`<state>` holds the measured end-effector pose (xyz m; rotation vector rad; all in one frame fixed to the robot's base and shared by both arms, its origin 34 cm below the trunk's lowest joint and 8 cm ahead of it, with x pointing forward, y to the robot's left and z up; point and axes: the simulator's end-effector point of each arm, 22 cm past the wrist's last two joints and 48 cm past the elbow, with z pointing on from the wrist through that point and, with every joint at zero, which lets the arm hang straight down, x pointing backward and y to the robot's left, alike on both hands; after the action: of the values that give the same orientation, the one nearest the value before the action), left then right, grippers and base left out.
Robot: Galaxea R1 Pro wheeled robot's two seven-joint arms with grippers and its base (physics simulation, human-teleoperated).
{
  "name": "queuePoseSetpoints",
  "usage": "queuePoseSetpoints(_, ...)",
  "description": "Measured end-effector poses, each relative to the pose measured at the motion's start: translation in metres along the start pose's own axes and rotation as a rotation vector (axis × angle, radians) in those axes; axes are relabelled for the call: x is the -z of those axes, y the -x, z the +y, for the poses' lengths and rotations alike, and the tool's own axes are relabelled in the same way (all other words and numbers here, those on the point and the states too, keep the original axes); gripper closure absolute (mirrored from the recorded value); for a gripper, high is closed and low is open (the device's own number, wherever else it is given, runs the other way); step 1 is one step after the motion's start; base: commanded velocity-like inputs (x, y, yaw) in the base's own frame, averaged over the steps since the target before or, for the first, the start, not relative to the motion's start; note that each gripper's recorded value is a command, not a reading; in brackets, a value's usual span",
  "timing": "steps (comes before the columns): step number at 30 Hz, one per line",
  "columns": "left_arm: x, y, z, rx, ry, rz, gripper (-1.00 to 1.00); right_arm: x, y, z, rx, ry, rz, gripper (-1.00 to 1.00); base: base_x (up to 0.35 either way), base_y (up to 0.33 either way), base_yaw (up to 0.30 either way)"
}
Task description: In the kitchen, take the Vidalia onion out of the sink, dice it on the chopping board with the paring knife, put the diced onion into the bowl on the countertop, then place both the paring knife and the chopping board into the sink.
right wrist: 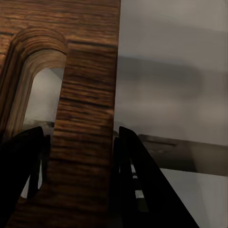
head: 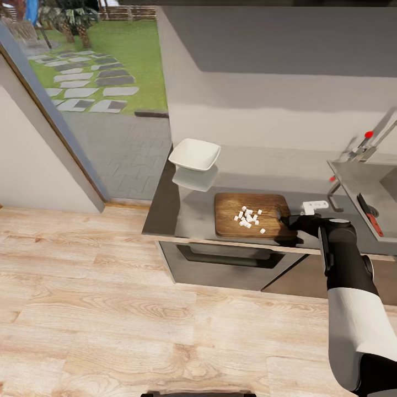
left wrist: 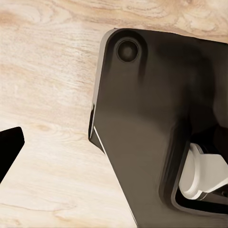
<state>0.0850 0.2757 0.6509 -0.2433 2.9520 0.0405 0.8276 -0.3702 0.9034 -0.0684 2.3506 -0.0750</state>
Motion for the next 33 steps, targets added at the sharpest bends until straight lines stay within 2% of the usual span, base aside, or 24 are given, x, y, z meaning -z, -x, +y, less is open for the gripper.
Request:
queuePoseSetpoints(18, -0.001, 0.003, 0.0, 0.001, -0.001, -0.01, -1.0, 0.002, -0.002, -0.001, 0.007, -0.005, 0.011, 1.0, 0.0, 0.0, 0.0)
queuePoseSetpoints(33, -0.003, 0.011, -0.002, 0.002, -0.005, -0.033, -1.0, 0.012, 0.011, -0.002, 0.006, -0.006, -0.012, 1.0, 0.0, 0.0, 0.0)
